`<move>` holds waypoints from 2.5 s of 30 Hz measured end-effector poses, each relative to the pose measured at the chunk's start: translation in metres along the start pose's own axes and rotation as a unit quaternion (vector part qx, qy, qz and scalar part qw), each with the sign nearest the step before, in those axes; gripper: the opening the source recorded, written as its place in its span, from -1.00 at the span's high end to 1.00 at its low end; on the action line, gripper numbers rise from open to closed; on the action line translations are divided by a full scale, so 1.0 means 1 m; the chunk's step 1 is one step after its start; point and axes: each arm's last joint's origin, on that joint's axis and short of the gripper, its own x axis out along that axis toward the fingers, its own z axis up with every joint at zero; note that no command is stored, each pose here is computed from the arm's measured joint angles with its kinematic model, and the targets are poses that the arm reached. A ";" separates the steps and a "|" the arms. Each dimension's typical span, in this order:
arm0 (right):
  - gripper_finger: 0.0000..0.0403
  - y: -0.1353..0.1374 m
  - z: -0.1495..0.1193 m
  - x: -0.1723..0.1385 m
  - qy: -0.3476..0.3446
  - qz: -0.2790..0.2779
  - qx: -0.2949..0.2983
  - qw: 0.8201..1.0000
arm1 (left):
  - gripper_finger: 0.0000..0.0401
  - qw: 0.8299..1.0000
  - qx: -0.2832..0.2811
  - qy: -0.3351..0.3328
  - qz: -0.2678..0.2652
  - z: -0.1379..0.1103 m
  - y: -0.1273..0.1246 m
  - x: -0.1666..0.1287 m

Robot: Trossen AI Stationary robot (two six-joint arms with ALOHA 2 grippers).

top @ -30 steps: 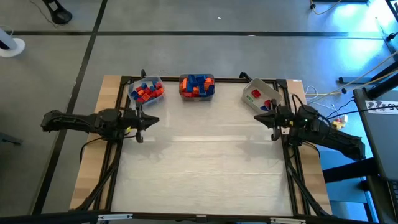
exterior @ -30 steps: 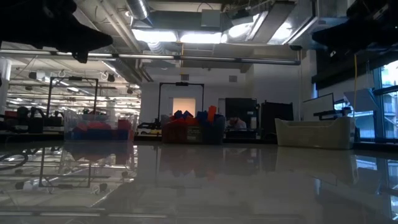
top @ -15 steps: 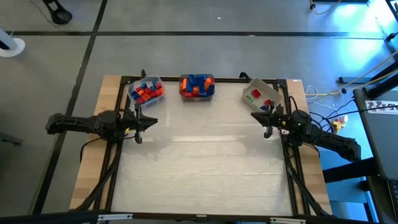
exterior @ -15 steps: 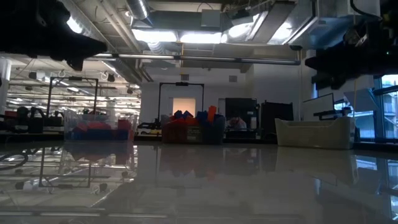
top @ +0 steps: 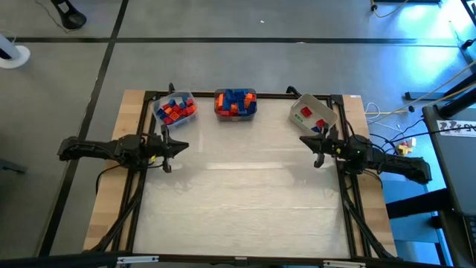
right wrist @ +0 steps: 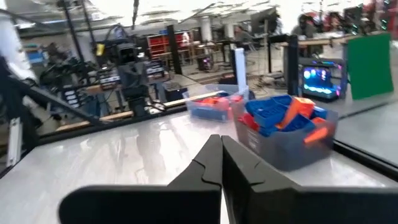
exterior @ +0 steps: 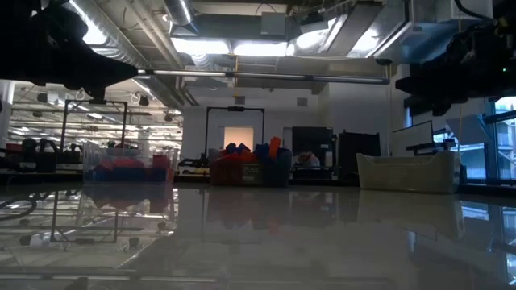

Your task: Sort blocks by size

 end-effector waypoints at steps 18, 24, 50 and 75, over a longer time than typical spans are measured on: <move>0.97 0.012 -0.003 -0.002 0.010 0.067 -0.035 0.997 | 0.95 0.997 0.039 0.007 -0.060 -0.002 -0.003 0.000; 0.97 0.012 -0.002 -0.001 0.008 0.068 -0.034 0.997 | 0.95 0.998 0.038 0.007 -0.059 -0.002 -0.003 0.000; 0.97 0.026 0.017 -0.009 0.042 0.284 0.118 0.951 | 0.95 0.998 0.037 0.007 -0.059 -0.002 -0.003 0.000; 0.97 0.025 0.010 -0.010 0.083 0.277 0.122 0.949 | 0.95 0.998 0.037 0.008 -0.059 -0.002 -0.003 0.000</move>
